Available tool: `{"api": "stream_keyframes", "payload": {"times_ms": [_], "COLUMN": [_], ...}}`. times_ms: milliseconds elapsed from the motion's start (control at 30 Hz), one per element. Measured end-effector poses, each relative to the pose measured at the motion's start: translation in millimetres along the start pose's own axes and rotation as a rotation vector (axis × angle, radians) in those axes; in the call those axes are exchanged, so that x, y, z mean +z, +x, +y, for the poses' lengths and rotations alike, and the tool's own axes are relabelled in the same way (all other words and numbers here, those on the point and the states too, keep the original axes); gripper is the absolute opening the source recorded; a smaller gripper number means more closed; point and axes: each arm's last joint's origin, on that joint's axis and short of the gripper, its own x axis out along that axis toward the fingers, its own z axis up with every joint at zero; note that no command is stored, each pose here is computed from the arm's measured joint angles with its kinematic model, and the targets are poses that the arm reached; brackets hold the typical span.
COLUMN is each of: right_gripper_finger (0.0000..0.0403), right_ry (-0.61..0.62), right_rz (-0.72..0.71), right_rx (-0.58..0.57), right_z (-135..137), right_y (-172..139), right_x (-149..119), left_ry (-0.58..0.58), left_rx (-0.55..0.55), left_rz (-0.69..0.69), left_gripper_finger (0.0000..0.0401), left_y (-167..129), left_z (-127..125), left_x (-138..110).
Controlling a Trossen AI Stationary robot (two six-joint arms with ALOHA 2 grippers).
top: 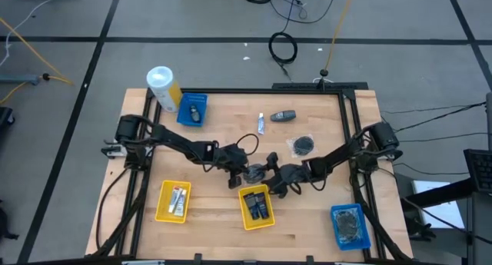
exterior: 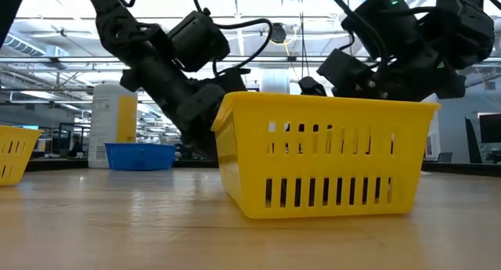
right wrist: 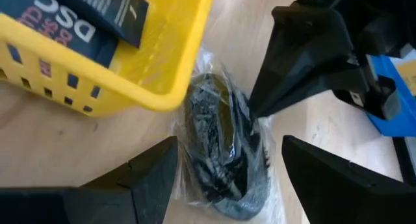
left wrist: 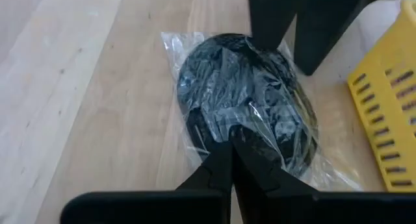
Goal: Pick & Place Travel size toiletries
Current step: Put the black hairbrush into the bottom blue bin
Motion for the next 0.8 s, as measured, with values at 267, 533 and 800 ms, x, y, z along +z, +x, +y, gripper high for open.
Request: {"api": "stream_keyframes", "payload": {"times_ms": [267,533,800], "right_gripper_finger": [0.0267,0.0242,0.021], "right_ry": [0.018,0.035,0.087], "right_rz": [0.077,0.049,0.09], "right_rx": [-0.02,-0.097,-0.154], "right_z": [-5,-9,-13], "right_y": [0,-4,-35], "right_x": [-8,0,15], "left_ry": [-0.015,-0.014,-0.02], "left_rx": [0.006,-0.04,-0.057], "left_rz": [-0.018,-0.041,-0.04], "left_gripper_finger": [0.0005,0.0006,0.0015], "left_y": [10,18,19], "left_z": [8,9,8], "left_x": [-2,-5,-5]}}
